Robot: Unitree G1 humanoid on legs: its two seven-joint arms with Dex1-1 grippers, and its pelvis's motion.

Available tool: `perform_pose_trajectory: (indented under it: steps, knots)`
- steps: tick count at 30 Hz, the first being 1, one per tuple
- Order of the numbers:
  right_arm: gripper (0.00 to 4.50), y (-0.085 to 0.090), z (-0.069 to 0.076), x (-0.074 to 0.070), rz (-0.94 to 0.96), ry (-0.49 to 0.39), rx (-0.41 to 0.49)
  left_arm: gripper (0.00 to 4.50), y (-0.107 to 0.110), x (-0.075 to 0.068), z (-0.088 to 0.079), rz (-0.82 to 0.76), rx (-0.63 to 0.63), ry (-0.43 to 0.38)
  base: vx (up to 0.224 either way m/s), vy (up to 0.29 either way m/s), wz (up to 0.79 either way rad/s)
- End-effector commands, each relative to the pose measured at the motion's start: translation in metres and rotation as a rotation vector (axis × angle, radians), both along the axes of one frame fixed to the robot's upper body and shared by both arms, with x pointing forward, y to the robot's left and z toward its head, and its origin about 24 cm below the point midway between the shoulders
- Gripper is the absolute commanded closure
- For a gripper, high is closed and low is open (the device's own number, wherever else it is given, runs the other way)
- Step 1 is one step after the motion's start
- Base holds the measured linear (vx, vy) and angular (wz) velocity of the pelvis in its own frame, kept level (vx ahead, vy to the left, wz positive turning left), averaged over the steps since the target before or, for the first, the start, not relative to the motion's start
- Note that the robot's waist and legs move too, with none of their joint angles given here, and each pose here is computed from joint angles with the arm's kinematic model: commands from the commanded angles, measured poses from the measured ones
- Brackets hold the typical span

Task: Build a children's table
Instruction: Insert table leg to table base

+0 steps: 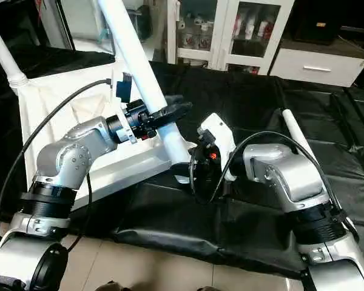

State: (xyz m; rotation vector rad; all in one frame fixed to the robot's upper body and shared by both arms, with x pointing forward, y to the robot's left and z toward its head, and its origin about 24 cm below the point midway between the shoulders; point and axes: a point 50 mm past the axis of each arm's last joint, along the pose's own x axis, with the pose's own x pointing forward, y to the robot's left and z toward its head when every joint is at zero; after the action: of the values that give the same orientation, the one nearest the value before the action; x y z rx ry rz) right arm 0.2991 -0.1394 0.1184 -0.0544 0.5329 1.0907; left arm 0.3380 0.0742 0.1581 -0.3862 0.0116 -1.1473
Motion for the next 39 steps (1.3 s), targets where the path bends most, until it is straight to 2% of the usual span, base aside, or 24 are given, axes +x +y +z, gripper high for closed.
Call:
perform_pose_trajectory:
  steps: [1,4,9,11,13,14,15,17,18,19,20,21,25,28,32,35,37,38,39]
  knots:
    - [1.91,0.006,0.011,-0.001,0.05,-0.052,0.011,2.28,0.002,0.006,0.006,0.047,0.004,-0.011,0.0,0.0,0.0]
    - [1.91,0.007,0.011,0.0,0.045,-0.057,0.013,2.57,0.004,0.011,0.008,0.096,0.01,0.013,0.0,0.0,0.0]
    - [1.92,0.007,0.012,0.002,0.029,-0.077,0.015,2.67,0.008,0.017,0.011,0.16,0.0,0.062,0.0,0.0,0.0]
    - [1.92,0.006,0.015,0.007,-0.005,-0.13,0.02,2.67,0.011,0.021,0.013,0.219,0.027,0.09,0.0,0.0,0.0]
    - [1.92,0.006,0.021,0.011,-0.042,-0.135,0.084,2.68,0.013,0.025,0.014,0.285,0.063,0.112,0.0,0.0,0.0]
    - [1.69,0.006,0.022,0.012,-0.046,-0.135,0.093,2.68,0.013,0.026,0.014,0.292,0.068,0.114,0.0,0.0,0.0]
    - [1.56,0.005,0.027,0.014,-0.067,-0.131,0.141,2.68,0.015,0.029,0.016,0.339,0.086,0.134,0.0,0.0,0.0]
    - [1.48,0.005,0.033,0.015,-0.082,-0.125,0.187,2.7,0.016,0.031,0.018,0.366,0.103,0.147,0.0,0.0,0.0]
    - [1.4,0.004,0.041,0.016,-0.098,-0.11,0.255,2.7,0.018,0.033,0.02,0.398,0.114,0.163,0.0,0.0,0.0]
    - [1.25,0.004,0.041,0.016,-0.099,-0.108,0.262,2.7,0.018,0.033,0.02,0.401,0.115,0.164,0.0,0.0,0.0]
    - [1.12,0.003,0.047,0.017,-0.108,-0.099,0.308,2.7,0.019,0.034,0.022,0.422,0.122,0.174,0.0,0.0,0.0]
    - [1.06,0.002,0.054,0.02,-0.133,-0.087,0.377,2.7,0.021,0.036,0.023,0.45,0.135,0.188,0.0,0.0,0.0]
    - [0.74,-0.001,0.061,0.024,-0.161,-0.037,0.445,2.7,0.02,0.037,0.023,0.46,0.13,0.215,0.0,0.0,0.0]
    - [0.48,-0.001,0.06,0.023,-0.159,0.002,0.432,2.7,0.019,0.037,0.023,0.465,0.123,0.229,0.0,0.0,0.0]
    - [0.16,-0.001,0.05,0.02,-0.179,0.094,0.346,2.7,0.018,0.036,0.024,0.467,0.106,0.254,0.0,0.0,0.0]
    - [0.03,0.003,0.043,0.015,-0.148,0.072,0.261,2.7,0.018,0.036,0.024,0.467,0.107,0.256,0.0,0.0,0.0]
    - [0.01,0.007,0.042,0.014,-0.136,0.063,0.252,2.7,0.018,0.035,0.024,0.466,0.107,0.258,0.0,0.0,0.0]
    - [0.0,0.018,0.04,0.015,-0.121,-0.023,0.191,2.7,0.018,0.035,0.024,0.464,0.108,0.258,0.0,0.0,0.0]
    - [0.0,0.023,0.037,0.016,-0.119,-0.056,0.155,2.7,0.017,0.035,0.024,0.462,0.109,0.258,0.0,0.0,0.0]
